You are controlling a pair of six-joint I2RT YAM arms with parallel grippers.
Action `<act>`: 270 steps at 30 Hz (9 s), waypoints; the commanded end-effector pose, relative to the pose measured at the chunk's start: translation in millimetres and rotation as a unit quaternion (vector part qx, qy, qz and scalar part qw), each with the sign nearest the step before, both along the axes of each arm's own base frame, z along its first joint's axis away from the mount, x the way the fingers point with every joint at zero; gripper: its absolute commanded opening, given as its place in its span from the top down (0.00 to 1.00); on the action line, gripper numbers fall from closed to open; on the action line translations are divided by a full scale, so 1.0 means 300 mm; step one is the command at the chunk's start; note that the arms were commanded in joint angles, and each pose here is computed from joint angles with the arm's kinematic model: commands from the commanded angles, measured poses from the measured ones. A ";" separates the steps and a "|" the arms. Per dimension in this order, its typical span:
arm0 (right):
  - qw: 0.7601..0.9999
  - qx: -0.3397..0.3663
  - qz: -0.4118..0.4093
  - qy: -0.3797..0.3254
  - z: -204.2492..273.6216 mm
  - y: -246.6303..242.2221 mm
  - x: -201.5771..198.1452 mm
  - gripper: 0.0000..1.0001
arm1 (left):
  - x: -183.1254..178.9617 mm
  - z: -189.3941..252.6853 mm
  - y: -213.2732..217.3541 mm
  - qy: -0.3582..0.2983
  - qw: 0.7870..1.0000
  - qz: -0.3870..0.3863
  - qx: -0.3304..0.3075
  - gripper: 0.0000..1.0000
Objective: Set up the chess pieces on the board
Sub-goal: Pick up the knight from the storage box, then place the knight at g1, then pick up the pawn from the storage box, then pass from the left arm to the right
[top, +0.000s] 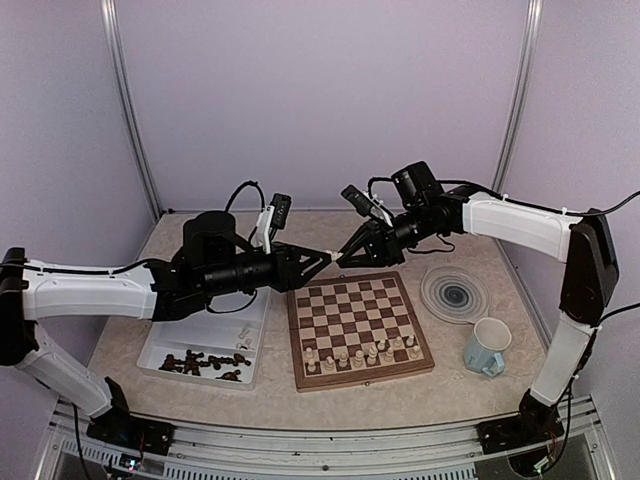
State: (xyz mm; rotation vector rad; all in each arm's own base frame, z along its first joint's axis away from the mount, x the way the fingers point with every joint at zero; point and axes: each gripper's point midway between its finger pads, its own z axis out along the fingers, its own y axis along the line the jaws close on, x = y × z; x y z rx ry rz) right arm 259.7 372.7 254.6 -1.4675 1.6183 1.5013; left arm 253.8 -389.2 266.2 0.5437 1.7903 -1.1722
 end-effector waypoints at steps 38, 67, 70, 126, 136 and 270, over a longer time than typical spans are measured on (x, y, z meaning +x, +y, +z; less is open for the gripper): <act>0.965 -0.058 -0.251 -0.052 -0.019 -0.630 0.256 0.36 | 0.001 -0.067 -0.195 -0.031 0.979 -0.066 0.191 0.97; 0.916 -0.105 -0.364 -0.135 -0.098 -0.792 0.243 0.24 | -0.207 -0.558 -0.528 -0.055 0.840 -0.231 0.488 0.97; 0.918 -0.101 -0.359 -0.133 -0.098 -0.787 0.236 0.24 | -0.217 -0.579 -0.525 -0.055 0.835 -0.236 0.495 0.97; 0.922 -0.098 -0.351 -0.130 -0.118 -0.780 0.216 0.22 | -0.209 -0.670 -0.561 -0.049 0.832 -0.228 0.503 0.81; 0.922 -0.098 -0.351 -0.129 -0.118 -0.780 0.217 0.22 | -0.230 -0.643 -0.578 -0.046 0.839 -0.245 0.484 0.81; 0.828 -0.236 0.152 -0.486 -0.237 0.115 -0.274 0.45 | -0.234 -0.213 0.013 0.223 0.932 -0.207 0.195 0.97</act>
